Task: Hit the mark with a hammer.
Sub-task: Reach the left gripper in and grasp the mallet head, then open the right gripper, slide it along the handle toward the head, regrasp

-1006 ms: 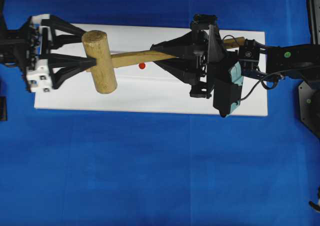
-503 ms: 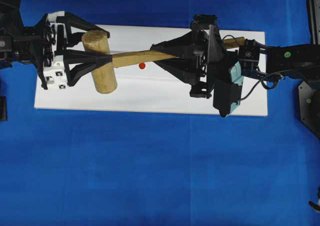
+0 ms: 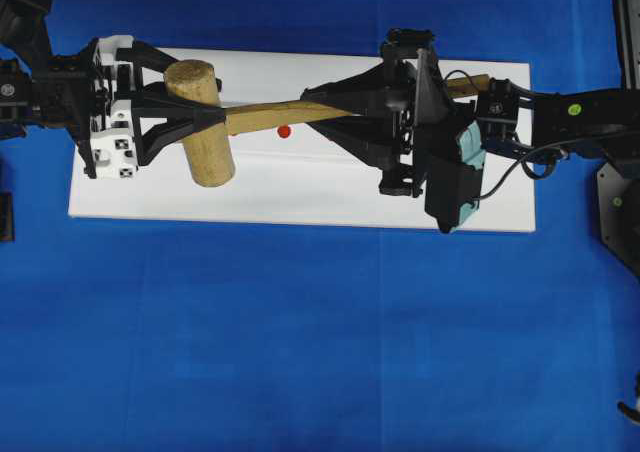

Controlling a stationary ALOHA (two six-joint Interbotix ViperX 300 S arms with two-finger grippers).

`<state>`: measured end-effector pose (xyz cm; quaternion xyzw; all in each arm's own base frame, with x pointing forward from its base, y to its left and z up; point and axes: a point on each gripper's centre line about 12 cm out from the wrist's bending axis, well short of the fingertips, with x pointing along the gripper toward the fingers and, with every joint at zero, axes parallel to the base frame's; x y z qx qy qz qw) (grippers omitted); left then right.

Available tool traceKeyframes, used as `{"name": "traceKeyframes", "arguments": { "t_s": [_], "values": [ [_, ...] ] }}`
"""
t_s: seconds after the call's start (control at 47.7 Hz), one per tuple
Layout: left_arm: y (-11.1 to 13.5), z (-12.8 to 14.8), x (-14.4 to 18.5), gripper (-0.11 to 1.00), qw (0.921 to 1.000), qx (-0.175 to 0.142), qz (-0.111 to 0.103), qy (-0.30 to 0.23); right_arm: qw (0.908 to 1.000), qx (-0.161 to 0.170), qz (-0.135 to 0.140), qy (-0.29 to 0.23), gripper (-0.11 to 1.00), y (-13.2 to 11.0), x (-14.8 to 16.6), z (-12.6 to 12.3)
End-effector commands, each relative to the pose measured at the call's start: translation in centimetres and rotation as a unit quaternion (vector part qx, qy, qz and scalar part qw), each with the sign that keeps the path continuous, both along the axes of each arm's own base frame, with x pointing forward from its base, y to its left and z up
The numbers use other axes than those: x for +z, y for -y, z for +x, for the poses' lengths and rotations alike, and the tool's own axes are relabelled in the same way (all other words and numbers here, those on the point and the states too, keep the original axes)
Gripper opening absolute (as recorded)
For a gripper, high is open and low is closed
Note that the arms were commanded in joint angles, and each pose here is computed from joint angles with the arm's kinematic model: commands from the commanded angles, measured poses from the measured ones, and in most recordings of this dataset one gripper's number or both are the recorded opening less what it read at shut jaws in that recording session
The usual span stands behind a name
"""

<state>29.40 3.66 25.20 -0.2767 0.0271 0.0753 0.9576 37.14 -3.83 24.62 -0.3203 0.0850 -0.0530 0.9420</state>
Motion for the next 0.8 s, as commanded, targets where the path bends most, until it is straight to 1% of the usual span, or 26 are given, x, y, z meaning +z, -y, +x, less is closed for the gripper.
{"name": "traceKeyframes", "arguments": {
  "t_s": [0.0, 0.21, 0.252, 0.335, 0.419, 0.482, 0.545, 0.587, 0.608, 0.629, 0.692, 0.776],
  "values": [
    [-0.03, 0.21, 0.93, 0.47, 0.9999, 0.0, 0.002, 0.014, 0.9995, -0.006, 0.006, 0.032, 0.1, 0.26, 2.35, 0.2],
    [-0.02, 0.16, 0.92, 0.47, 0.9999, 0.0, 0.004, 0.013, 0.9991, -0.022, 0.032, 0.02, 0.1, 0.76, 2.05, 0.15],
    [-0.01, 0.16, 0.92, 0.47, 0.9999, -0.001, 0.005, 0.013, 0.999, -0.022, 0.033, 0.017, 0.14, 0.76, 1.98, 0.14],
    [-0.01, 0.14, 0.86, 0.47, 0.9999, -0.001, 0.008, 0.012, 0.9991, -0.021, 0.036, 0.006, 0.33, 0.7, 1.7, 0.12],
    [-0.05, 0.13, 0.85, 0.47, 0.9998, -0.001, 0.015, 0.01, 0.9986, -0.022, 0.048, -0.005, 0.6, 0.65, 1.5, 0.08],
    [-0.08, 0.12, 0.79, 0.47, 0.9997, -0.001, 0.024, 0.007, 0.9975, -0.026, 0.066, -0.007, 0.78, 0.51, 1.44, 0.12],
    [-0.08, 0.1, 0.77, 0.47, 0.9993, -0.003, 0.038, 0.003, 0.9961, -0.031, 0.082, -0.009, 0.92, 0.48, 1.37, 0.17],
    [-0.08, 0.09, 0.71, 0.47, 0.9987, -0.004, 0.051, -0.001, 0.9952, -0.031, 0.092, -0.012, 0.96, 0.38, 1.39, 0.18],
    [-0.08, 0.11, 0.65, 0.47, 0.9983, -0.005, 0.058, -0.004, 0.9947, -0.031, 0.097, -0.014, 0.96, 0.31, 1.39, 0.18],
    [-0.07, 0.09, 0.66, 0.47, 0.9973, -0.007, 0.072, -0.006, 0.9942, -0.031, 0.102, -0.016, 0.96, 0.29, 1.46, 0.19],
    [-0.06, 0.08, 0.53, 0.47, 0.9943, -0.01, 0.105, -0.016, 0.9917, -0.031, 0.122, -0.026, 0.94, 0.13, 1.6, 0.12],
    [-0.06, 0.05, 0.28, 0.47, 0.9874, -0.017, 0.154, -0.033, 0.9874, -0.032, 0.151, -0.034, 0.95, -0.06, 1.95, 0.05]
  ]
}}
